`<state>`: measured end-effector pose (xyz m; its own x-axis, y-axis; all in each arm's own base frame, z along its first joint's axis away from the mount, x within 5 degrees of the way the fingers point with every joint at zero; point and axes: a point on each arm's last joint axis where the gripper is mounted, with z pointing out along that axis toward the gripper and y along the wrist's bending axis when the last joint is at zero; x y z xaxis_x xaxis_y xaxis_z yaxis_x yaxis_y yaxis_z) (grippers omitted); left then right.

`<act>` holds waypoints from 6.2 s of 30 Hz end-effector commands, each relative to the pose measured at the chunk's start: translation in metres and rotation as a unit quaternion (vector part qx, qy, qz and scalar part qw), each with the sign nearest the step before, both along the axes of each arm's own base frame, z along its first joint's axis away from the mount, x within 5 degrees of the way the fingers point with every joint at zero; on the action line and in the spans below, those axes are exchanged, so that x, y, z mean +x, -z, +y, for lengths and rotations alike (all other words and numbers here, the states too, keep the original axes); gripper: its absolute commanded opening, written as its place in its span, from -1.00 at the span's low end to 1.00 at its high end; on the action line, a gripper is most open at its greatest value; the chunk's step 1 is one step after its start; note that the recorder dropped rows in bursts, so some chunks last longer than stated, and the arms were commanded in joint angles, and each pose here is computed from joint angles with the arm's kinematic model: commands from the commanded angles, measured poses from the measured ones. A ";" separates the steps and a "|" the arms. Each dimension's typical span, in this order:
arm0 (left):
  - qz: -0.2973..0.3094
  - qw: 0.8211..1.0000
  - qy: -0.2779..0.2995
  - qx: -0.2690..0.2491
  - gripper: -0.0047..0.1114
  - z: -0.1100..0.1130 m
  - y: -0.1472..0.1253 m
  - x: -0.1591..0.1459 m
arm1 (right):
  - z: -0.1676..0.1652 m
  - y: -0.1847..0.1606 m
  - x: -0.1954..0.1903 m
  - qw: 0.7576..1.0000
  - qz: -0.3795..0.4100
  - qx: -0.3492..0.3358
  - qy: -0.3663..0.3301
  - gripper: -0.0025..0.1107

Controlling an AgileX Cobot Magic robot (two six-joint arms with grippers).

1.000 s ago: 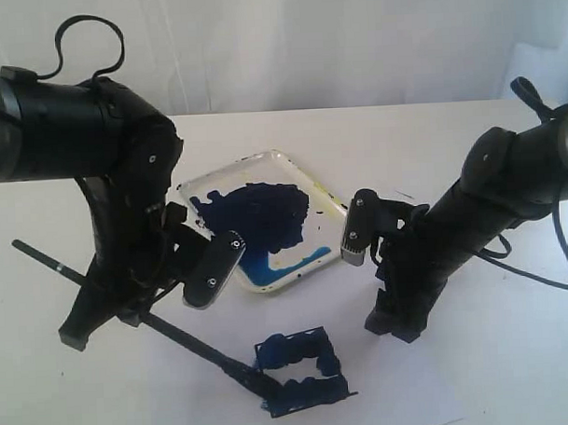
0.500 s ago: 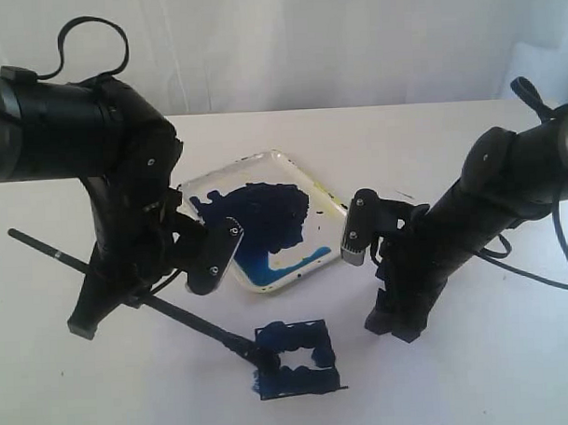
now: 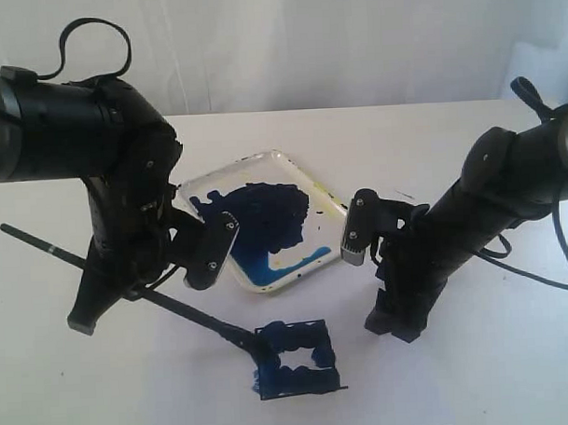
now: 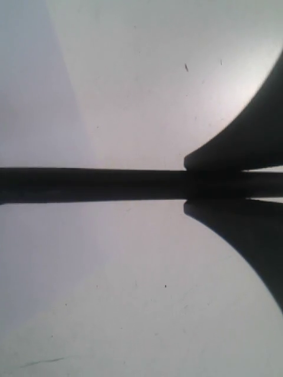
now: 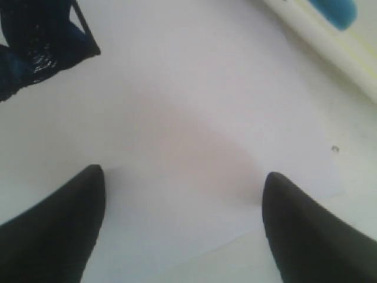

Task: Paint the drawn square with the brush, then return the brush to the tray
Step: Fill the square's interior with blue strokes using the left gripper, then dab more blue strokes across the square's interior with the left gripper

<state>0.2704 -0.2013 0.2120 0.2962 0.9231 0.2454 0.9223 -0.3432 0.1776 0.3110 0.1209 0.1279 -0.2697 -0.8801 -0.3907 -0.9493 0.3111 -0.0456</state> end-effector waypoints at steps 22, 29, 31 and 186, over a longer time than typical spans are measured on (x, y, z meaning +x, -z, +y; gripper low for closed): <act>-0.052 0.999 0.009 0.005 -0.92 -0.013 -0.004 -0.006 | -0.001 0.004 0.000 1.000 -0.003 -0.009 -0.003 0.27; -0.057 0.998 0.011 -0.001 -0.92 -0.013 -0.005 -0.006 | -0.001 0.004 0.000 1.000 -0.004 -0.009 -0.002 0.27; -0.059 0.998 0.012 -0.010 -0.92 -0.014 -0.008 -0.007 | -0.001 0.004 0.000 1.000 -0.004 -0.009 -0.002 0.27; -0.043 0.998 0.040 0.033 -0.92 -0.030 0.022 -0.014 | -0.001 0.004 0.001 1.000 -0.002 -0.007 0.009 0.25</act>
<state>0.2582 -0.2335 0.1872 0.3606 0.8758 0.3210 0.8715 -0.4390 0.2187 0.3121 0.1207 0.1280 -0.2930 -0.8715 -0.3932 -0.9403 0.3371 -0.0466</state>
